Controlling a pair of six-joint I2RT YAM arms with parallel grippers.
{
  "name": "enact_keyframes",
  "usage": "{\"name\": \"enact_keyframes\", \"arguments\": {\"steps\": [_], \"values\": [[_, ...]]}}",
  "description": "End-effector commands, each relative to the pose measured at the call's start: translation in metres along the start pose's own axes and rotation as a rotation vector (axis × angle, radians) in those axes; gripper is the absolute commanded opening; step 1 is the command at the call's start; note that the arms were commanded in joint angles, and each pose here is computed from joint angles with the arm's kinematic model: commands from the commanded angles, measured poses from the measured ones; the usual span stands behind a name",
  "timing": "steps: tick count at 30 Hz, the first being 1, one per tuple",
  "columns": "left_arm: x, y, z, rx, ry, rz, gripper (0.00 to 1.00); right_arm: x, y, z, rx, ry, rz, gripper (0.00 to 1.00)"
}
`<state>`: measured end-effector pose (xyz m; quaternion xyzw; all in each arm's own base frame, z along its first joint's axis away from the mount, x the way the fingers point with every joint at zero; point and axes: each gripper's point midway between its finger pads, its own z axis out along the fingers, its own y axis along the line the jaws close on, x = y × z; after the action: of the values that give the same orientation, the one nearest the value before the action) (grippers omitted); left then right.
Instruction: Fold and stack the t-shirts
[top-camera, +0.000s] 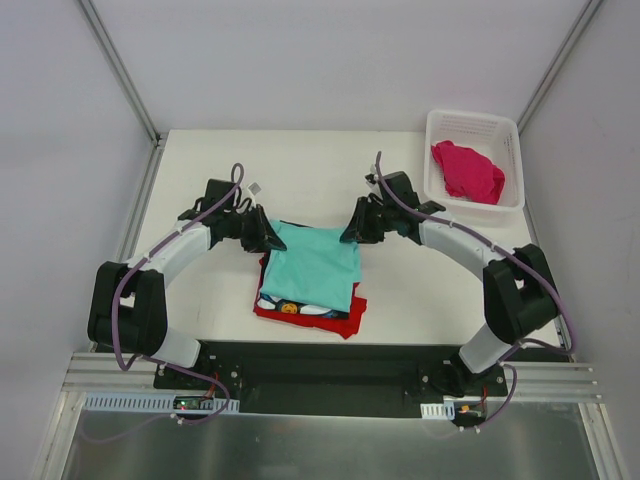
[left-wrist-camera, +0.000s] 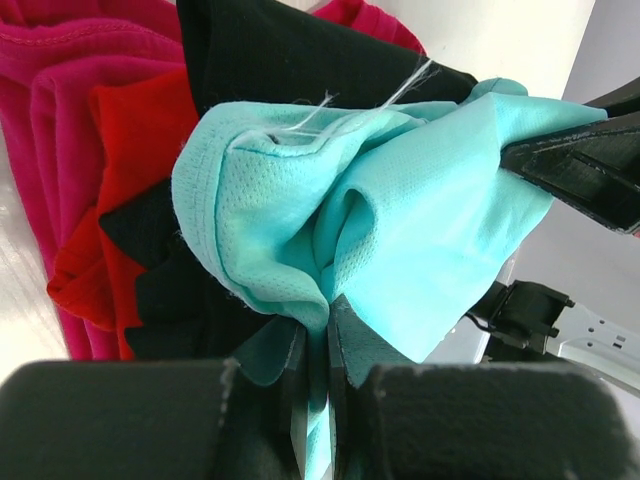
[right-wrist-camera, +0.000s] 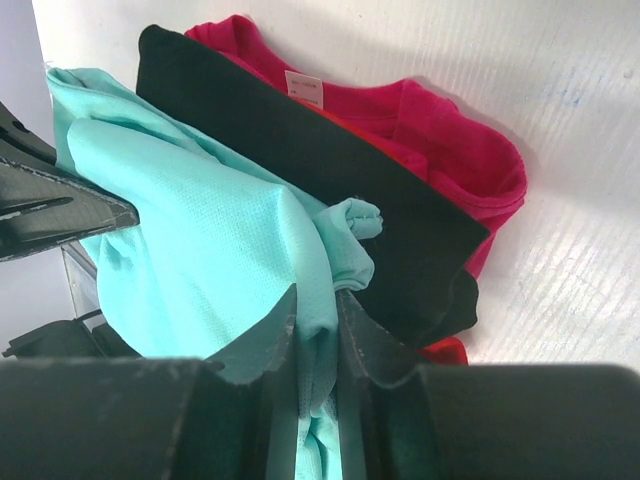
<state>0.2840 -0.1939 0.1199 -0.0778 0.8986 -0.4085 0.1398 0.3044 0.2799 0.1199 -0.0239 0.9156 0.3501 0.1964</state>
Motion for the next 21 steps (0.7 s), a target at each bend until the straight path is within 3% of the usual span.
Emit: {"name": "enact_keyframes", "arguments": {"steps": [1, 8, 9, 12, 14, 15, 17, 18, 21], "values": [[-0.009, -0.008, -0.008, 0.035, -0.032, 0.044, 0.00, -0.016, 0.008, -0.003, -0.016, -0.027, -0.030, 0.19], [-0.009, -0.006, -0.007, 0.040, -0.024, 0.035, 0.00, -0.015, 0.008, 0.002, -0.023, -0.010, -0.026, 0.20], [-0.009, -0.006, -0.007, 0.039, -0.022, 0.029, 0.01, -0.012, 0.010, 0.004, -0.028, -0.001, -0.028, 0.26], [-0.008, -0.006, -0.008, 0.039, -0.025, 0.031, 0.07, -0.013, 0.009, 0.002, -0.019, -0.014, -0.030, 0.26], [-0.007, -0.005, -0.008, 0.036, -0.026, 0.030, 0.19, -0.012, 0.008, 0.001, -0.014, -0.014, -0.032, 0.31], [-0.006, -0.004, -0.009, 0.036, -0.026, 0.031, 0.21, -0.013, 0.007, 0.001, -0.007, -0.016, -0.032, 0.41], [-0.005, -0.002, -0.008, 0.031, -0.023, 0.027, 0.26, -0.011, 0.006, 0.001, -0.001, -0.013, -0.037, 0.42], [-0.004, -0.002, -0.009, 0.031, -0.023, 0.025, 0.29, -0.012, 0.003, 0.001, 0.010, -0.015, -0.034, 0.49], [-0.004, -0.001, -0.012, 0.019, -0.032, 0.025, 0.44, -0.011, 0.000, -0.001, 0.029, -0.016, -0.048, 0.55]]}}
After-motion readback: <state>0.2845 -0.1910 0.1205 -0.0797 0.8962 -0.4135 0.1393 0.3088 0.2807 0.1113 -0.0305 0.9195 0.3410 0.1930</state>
